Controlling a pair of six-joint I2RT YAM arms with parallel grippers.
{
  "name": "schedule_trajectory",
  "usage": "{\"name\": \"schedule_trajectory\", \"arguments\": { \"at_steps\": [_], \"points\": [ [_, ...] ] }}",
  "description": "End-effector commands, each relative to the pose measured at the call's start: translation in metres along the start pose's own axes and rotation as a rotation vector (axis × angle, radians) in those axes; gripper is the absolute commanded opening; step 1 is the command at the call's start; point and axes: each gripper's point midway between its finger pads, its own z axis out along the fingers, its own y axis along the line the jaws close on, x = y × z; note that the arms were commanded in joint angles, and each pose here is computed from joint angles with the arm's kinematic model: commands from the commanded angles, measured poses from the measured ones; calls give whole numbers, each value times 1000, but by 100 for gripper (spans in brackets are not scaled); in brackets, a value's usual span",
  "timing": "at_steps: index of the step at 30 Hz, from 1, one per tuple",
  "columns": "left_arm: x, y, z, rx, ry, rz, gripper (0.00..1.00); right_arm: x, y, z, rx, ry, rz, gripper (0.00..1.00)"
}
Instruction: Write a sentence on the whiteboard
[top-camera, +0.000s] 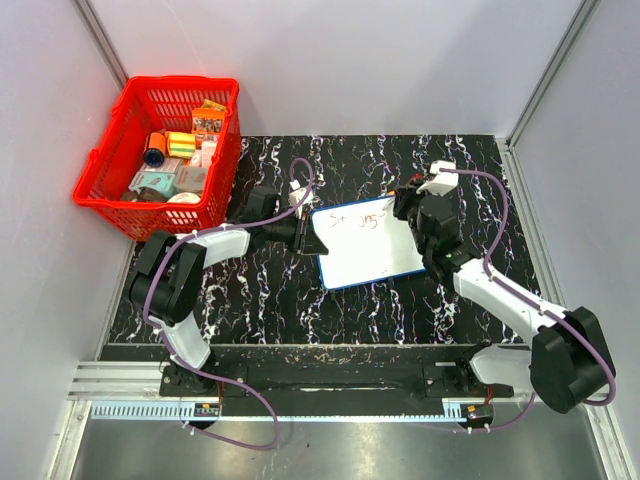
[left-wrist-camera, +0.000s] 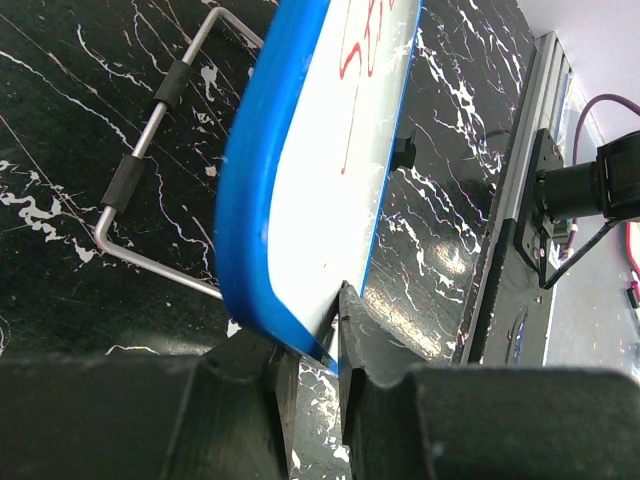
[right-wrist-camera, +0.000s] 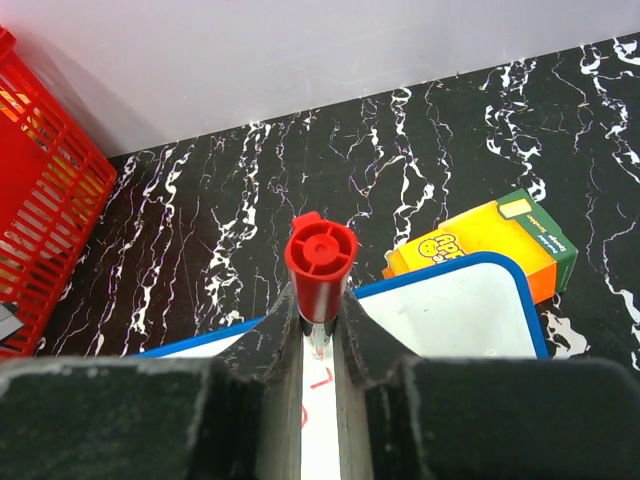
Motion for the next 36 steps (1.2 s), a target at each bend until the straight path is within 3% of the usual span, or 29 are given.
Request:
{"name": "schedule_trajectory", "arguments": {
  "at_steps": [1,16,36],
  "points": [
    [18,31,2,-146,47,73,0,-21,13,8,-33,-47,35,0],
    [18,31,2,-146,48,74,0,13,9,3,-47,57,21,0],
    [18,31,3,-145,50,72,0,23,-17,-11,39,71,-7,0]
  ]
}}
